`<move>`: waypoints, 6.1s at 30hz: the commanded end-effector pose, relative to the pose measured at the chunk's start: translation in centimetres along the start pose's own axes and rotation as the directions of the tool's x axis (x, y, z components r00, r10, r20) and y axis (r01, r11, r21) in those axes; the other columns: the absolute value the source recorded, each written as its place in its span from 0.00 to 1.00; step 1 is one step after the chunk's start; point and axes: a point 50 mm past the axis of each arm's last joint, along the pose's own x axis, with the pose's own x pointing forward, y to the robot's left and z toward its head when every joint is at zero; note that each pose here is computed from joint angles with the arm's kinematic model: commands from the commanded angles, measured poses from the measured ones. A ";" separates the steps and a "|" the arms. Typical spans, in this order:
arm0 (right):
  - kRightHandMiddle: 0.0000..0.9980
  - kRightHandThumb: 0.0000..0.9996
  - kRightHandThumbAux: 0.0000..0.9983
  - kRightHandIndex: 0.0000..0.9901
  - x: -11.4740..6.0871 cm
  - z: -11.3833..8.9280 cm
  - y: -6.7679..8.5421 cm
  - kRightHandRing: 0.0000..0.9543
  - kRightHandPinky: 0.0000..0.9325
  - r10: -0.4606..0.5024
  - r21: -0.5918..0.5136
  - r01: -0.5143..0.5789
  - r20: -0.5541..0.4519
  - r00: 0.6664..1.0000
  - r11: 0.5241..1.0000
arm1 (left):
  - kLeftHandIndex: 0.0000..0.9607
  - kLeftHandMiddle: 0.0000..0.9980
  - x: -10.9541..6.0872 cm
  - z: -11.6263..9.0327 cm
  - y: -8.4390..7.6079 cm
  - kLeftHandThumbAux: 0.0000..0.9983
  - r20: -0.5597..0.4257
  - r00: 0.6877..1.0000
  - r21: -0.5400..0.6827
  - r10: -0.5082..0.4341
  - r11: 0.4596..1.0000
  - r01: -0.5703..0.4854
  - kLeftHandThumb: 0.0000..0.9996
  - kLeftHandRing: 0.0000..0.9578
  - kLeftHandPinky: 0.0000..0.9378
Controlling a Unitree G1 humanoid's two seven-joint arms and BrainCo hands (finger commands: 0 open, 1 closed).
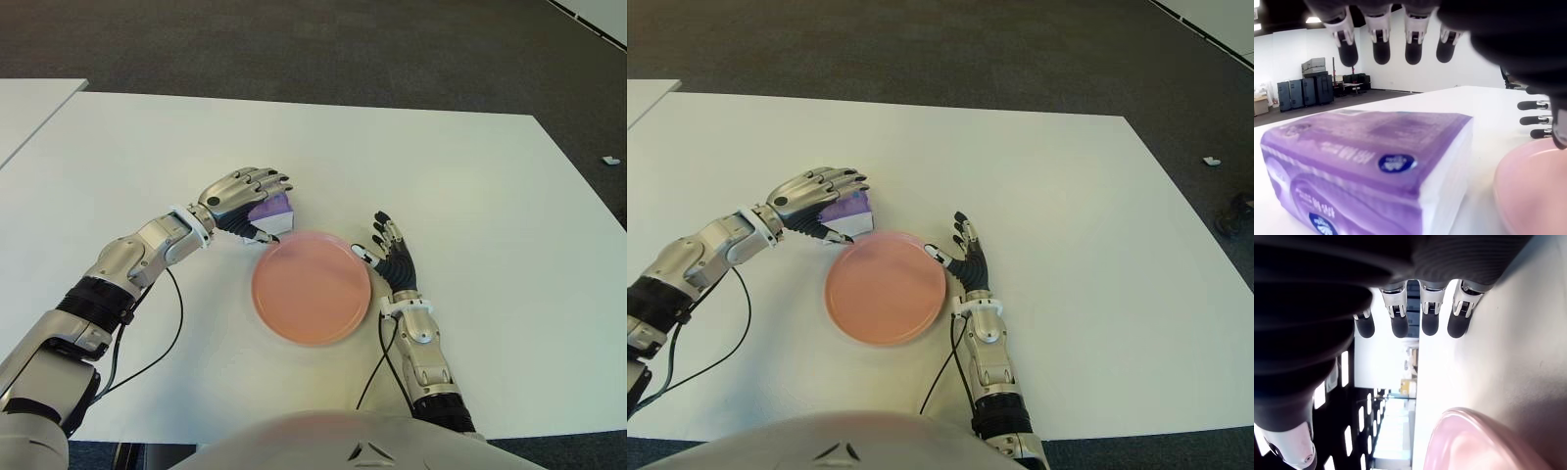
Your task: Put the tissue paper into the plate.
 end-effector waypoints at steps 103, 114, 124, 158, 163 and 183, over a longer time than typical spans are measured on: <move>0.03 0.00 0.67 0.00 -2.0 -3.1 0.5 0.00 0.01 0.013 0.015 -0.011 -0.181 0.983 1.000 | 0.00 0.00 0.1 -0.3 -2.0 0.32 -0.041 0.995 0.046 -0.090 0.995 0.092 0.00 0.00 0.00; 0.03 0.00 0.67 0.00 -2.0 -3.1 0.5 0.00 0.00 0.014 0.020 -0.010 -0.182 0.983 1.000 | 0.00 0.00 0.4 -0.2 -2.3 0.31 -0.042 0.994 0.063 -0.105 0.992 0.108 0.00 0.00 0.00; 0.03 0.00 0.68 0.01 -2.0 -3.0 0.7 0.00 0.00 0.017 0.015 -0.014 -0.178 0.984 1.000 | 0.00 0.00 0.6 -0.8 -2.1 0.32 -0.081 0.993 0.105 -0.086 0.990 0.094 0.00 0.00 0.00; 0.02 0.00 0.69 0.00 -2.0 -3.1 0.8 0.00 0.00 0.054 0.027 -0.050 -0.170 0.984 0.998 | 0.00 0.00 0.7 -3.2 0.8 0.33 -0.170 0.973 0.302 0.154 0.948 -0.097 0.00 0.00 0.00; 0.02 0.00 0.69 0.00 -2.0 -3.1 0.8 0.00 0.00 0.060 0.024 -0.057 -0.171 0.983 0.998 | 0.00 0.00 0.6 -3.3 1.0 0.33 -0.156 0.969 0.326 0.192 0.936 -0.133 0.00 0.00 0.00; 0.02 0.00 0.69 0.00 -2.0 -3.0 0.7 0.00 0.00 0.065 0.026 -0.061 -0.176 0.982 0.998 | 0.00 0.00 0.3 -2.6 0.5 0.36 -0.093 0.992 0.223 0.090 0.972 -0.068 0.01 0.00 0.00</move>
